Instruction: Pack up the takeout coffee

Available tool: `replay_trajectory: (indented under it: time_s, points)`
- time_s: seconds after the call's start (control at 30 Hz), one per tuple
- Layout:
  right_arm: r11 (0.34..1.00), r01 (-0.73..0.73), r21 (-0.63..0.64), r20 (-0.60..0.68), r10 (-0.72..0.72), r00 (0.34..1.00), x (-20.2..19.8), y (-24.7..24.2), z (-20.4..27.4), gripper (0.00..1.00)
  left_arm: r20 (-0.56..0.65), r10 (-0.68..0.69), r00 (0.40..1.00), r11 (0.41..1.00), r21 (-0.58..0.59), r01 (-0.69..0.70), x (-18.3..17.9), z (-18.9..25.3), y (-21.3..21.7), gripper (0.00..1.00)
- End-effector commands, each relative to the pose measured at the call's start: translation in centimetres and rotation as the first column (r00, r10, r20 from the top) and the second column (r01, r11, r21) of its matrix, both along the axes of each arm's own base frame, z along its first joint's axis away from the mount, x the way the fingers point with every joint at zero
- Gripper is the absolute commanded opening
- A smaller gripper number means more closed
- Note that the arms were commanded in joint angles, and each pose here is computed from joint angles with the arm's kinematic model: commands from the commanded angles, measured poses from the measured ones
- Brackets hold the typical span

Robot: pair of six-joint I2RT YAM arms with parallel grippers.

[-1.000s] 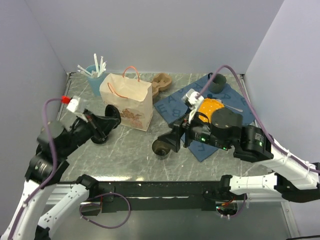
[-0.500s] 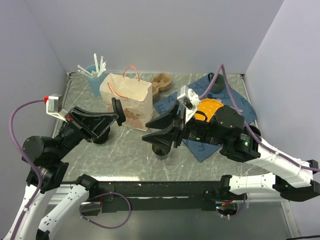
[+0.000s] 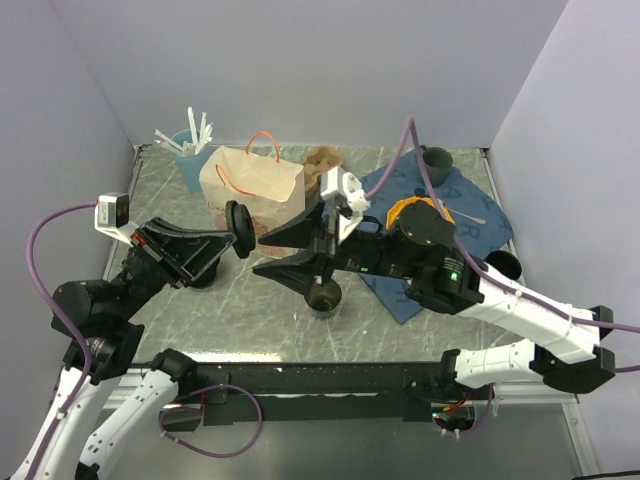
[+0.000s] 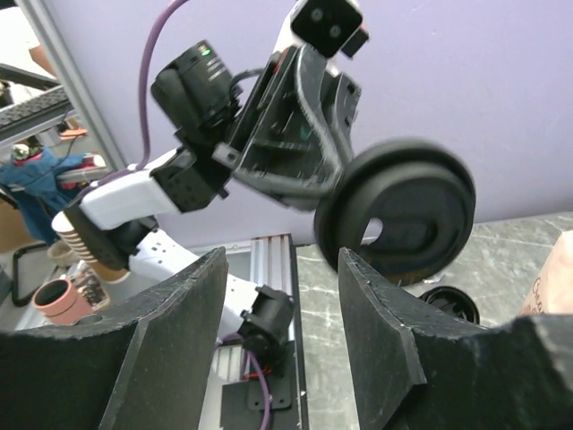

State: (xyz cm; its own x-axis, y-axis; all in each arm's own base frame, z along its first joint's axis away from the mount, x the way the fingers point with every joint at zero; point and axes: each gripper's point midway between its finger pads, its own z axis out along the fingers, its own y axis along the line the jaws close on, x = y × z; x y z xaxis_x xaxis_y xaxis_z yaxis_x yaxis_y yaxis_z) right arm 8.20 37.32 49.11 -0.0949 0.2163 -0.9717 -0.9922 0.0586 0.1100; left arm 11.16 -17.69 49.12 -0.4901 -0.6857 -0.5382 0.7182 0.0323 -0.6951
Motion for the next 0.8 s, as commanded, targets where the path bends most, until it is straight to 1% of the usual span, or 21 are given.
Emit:
replay_trajectory:
  time_s: [0.0,0.3,0.53,0.67,0.77]
  points:
    - [0.996,0.015,0.083,0.062,-0.020,0.998,0.4,0.1,3.6,0.58,0.061,0.001,0.998,0.998,-0.065,0.003,-1.4,1.5,0.9,0.04]
    - [0.997,0.027,0.066,0.051,-0.030,0.998,1.1,1.4,3.1,0.51,0.068,-0.002,0.998,0.998,-0.063,0.006,-1.7,1.4,1.0,0.03]
    - [0.998,0.029,0.061,0.036,-0.031,0.999,1.1,1.3,2.9,0.52,0.078,-0.020,0.997,0.998,-0.065,0.025,-1.7,1.9,0.7,0.02]
    - [0.998,0.030,0.063,0.034,-0.032,0.999,1.1,1.3,3.1,0.54,0.087,-0.015,0.996,0.997,-0.068,0.021,-1.8,2.1,0.8,0.02]
    - [0.998,0.024,0.062,0.036,-0.027,0.999,1.0,1.4,3.0,0.52,0.085,-0.023,0.996,0.998,-0.057,0.028,-1.8,2.1,0.6,0.02]
